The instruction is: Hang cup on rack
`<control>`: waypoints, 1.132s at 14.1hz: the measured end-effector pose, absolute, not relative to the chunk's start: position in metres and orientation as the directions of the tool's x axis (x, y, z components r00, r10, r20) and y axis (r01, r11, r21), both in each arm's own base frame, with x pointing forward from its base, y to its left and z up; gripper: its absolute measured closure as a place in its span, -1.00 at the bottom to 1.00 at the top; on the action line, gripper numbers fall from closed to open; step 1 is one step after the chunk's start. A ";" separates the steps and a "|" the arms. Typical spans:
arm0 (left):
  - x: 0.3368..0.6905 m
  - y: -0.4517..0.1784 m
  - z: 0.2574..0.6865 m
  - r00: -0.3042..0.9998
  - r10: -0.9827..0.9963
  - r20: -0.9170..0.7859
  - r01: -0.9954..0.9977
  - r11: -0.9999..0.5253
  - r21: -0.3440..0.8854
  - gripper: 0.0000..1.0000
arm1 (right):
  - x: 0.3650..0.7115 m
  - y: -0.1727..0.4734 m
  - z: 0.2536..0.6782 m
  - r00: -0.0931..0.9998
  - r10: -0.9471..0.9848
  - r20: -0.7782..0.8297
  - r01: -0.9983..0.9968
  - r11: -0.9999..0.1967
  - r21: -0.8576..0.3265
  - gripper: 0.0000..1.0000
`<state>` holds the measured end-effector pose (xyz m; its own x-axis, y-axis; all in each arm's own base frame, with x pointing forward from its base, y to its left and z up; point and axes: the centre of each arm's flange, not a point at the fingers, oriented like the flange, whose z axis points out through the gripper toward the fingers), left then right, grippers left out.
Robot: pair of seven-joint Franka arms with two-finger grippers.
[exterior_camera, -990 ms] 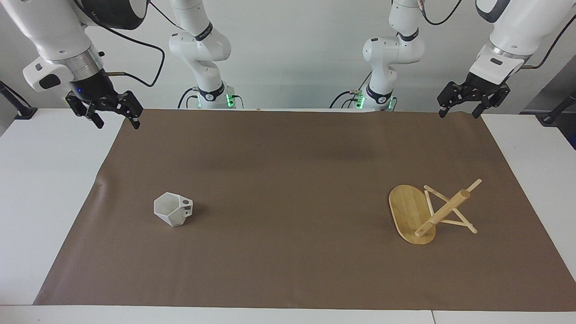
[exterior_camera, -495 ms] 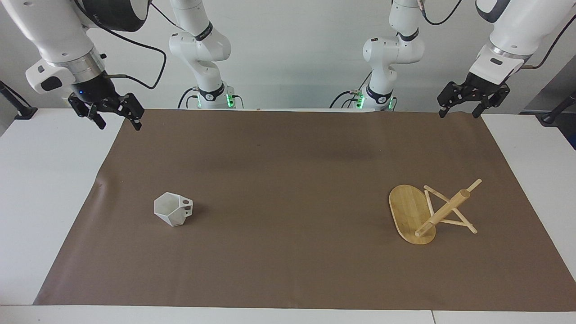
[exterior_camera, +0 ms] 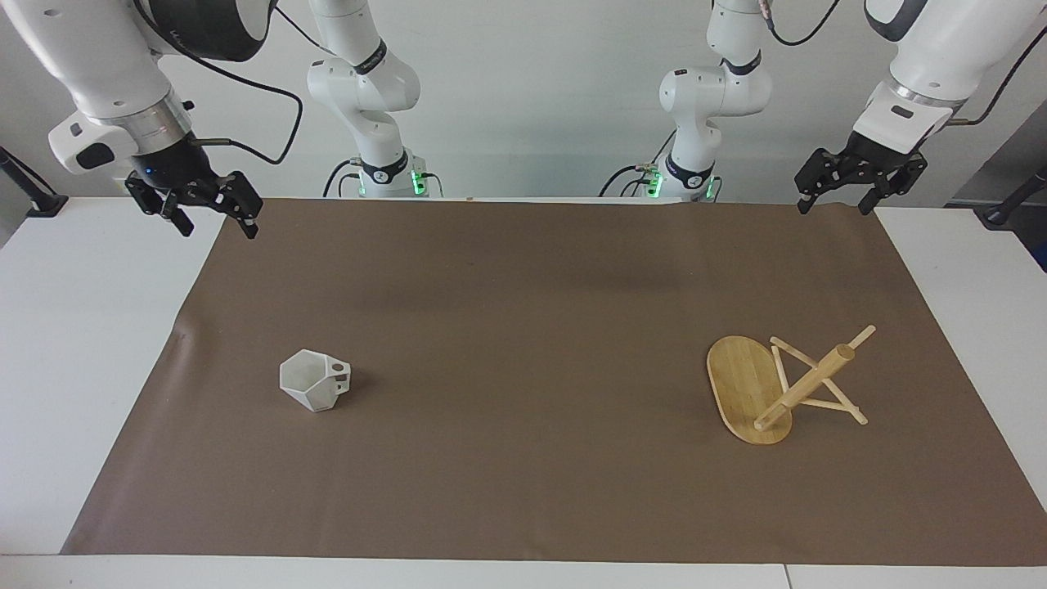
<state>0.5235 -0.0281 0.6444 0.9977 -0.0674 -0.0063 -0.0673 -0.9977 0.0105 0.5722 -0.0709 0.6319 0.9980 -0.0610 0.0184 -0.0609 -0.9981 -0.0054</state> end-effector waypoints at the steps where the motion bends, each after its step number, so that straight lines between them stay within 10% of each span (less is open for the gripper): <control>1: 0.523 -0.028 0.644 0.998 -0.067 -0.006 -0.067 -0.998 0.011 -1.00 | 0.572 -0.071 0.632 0.998 -0.061 0.019 -0.061 -0.998 -0.005 -1.00; 9: 0.523 -0.028 0.644 0.998 -0.067 -0.006 -0.067 -0.998 0.011 -1.00 | 0.579 -0.068 0.618 0.997 -0.041 0.058 -0.041 -0.999 -0.010 -1.00; 16: 0.523 -0.028 0.644 0.998 -0.067 -0.006 -0.067 -0.998 0.011 -1.00 | 0.595 -0.071 0.502 0.993 -0.025 0.115 -0.025 -1.000 -0.002 -1.00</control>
